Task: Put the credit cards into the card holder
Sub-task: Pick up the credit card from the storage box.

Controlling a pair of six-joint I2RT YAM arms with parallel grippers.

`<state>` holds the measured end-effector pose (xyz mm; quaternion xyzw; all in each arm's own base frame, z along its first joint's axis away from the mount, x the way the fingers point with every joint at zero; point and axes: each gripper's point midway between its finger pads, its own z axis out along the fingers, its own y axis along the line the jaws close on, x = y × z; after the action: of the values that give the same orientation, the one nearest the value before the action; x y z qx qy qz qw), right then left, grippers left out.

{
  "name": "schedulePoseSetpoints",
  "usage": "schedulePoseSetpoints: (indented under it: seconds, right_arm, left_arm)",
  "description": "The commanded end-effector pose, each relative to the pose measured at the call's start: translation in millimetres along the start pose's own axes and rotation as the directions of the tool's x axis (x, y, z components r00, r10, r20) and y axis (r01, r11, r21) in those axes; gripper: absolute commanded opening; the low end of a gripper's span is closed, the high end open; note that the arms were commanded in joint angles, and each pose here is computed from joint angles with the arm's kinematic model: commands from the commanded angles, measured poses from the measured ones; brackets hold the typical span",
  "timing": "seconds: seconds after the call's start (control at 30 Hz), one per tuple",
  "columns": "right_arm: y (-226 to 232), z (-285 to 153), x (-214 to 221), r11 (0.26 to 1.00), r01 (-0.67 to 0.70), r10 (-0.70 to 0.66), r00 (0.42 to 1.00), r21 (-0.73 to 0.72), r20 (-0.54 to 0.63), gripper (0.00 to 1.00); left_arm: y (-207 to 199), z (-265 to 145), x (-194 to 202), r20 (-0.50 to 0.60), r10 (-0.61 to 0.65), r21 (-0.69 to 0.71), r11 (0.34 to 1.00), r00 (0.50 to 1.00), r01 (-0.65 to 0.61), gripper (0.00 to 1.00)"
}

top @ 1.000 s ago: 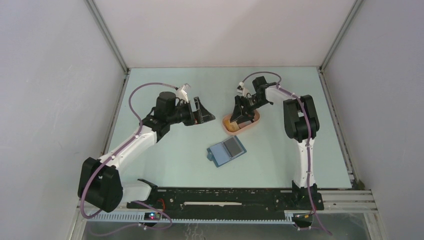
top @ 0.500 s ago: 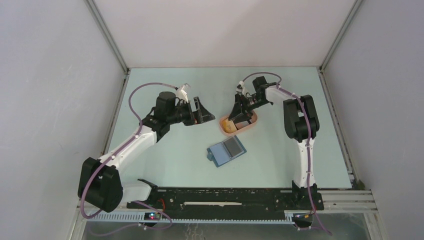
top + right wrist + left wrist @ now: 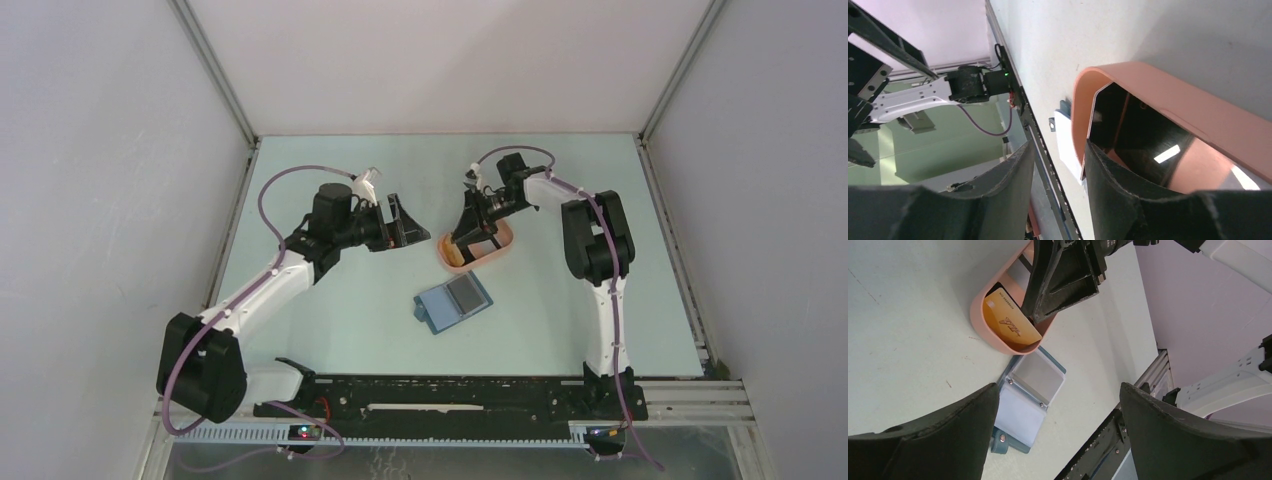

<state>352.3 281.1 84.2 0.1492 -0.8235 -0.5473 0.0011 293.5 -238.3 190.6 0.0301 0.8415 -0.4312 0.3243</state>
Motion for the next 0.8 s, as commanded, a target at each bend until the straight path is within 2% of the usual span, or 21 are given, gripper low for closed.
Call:
schedulePoseSetpoints:
  seconds: [0.0, 0.1, 0.33, 0.57, 0.77]
  right_arm:
    - [-19, 5, -2, 0.991, 0.037, -0.037, 0.999, 0.13, -0.001, 0.51]
    - [-23, 7, -1, 0.982, 0.062, -0.062, 0.998, 0.177, -0.009, 0.53]
    - [-24, 13, 1, 0.981, 0.073, -0.069, 0.997, 0.182, -0.028, 0.54]
    - [-36, -11, -17, 0.913, 0.17, -0.186, 0.982, 0.37, 0.009, 0.63]
    - [-49, -8, -16, 0.892, 0.184, -0.195, 0.981, 0.414, -0.017, 0.64]
  left_arm:
    - [-22, -4, -24, 0.05, 0.025, 0.062, 0.998, 0.998, -0.028, 0.95]
    - [-23, -5, -24, 0.05, 0.026, 0.065, 0.997, 0.998, -0.029, 0.95]
    - [-22, -5, -24, 0.05, 0.024, 0.063, 0.998, 0.998, -0.027, 0.95]
    - [-22, -4, -24, 0.049, 0.022, 0.062, 0.998, 0.999, -0.025, 0.95]
    - [-21, -4, -24, 0.049, 0.022, 0.059, 0.998, 0.999, -0.025, 0.95]
